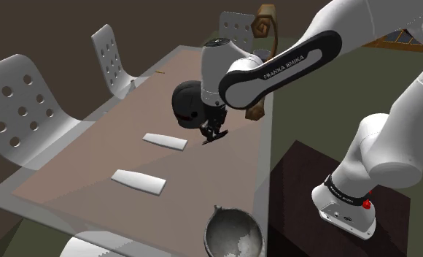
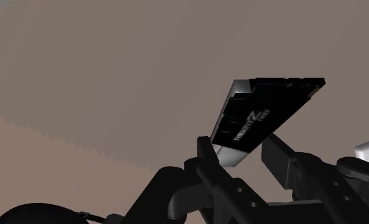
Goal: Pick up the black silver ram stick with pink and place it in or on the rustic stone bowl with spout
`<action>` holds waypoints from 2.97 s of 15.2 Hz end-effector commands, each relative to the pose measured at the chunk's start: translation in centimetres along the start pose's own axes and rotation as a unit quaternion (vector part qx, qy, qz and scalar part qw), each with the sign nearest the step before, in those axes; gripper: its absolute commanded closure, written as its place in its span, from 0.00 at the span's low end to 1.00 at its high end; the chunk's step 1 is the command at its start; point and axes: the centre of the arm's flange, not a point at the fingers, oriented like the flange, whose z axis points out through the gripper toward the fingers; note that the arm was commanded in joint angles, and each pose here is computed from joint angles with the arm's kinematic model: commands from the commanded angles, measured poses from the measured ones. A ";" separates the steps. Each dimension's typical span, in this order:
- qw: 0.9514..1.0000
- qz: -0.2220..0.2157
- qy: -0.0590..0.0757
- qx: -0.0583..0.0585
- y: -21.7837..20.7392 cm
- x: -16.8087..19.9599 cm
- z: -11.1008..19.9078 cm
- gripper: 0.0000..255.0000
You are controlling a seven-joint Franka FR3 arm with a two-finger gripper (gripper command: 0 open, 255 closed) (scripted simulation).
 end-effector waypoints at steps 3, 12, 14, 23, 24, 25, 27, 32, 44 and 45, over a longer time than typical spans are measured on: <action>1.000 0.000 0.000 0.000 0.0 0.1 -2.2 1.00; 1.000 0.000 0.000 0.000 -5.4 -5.7 -3.7 1.00; 1.000 0.000 0.000 0.000 -7.2 -7.7 -3.8 1.00; 1.000 0.000 0.000 0.000 -15.3 -16.4 -4.0 1.00; 1.000 0.000 0.000 0.000 -16.2 -17.3 -4.1 1.00; 1.000 0.000 0.000 0.000 -17.1 -18.3 -4.1 1.00; 1.000 0.000 0.000 0.000 -18.9 -20.2 -4.2 1.00; 1.000 0.000 0.000 0.000 -22.8 -24.4 -3.8 1.00; 1.000 0.000 0.000 0.000 -22.9 -24.4 2.6 1.00; 1.000 0.000 0.000 0.000 -22.9 -24.4 3.1 1.00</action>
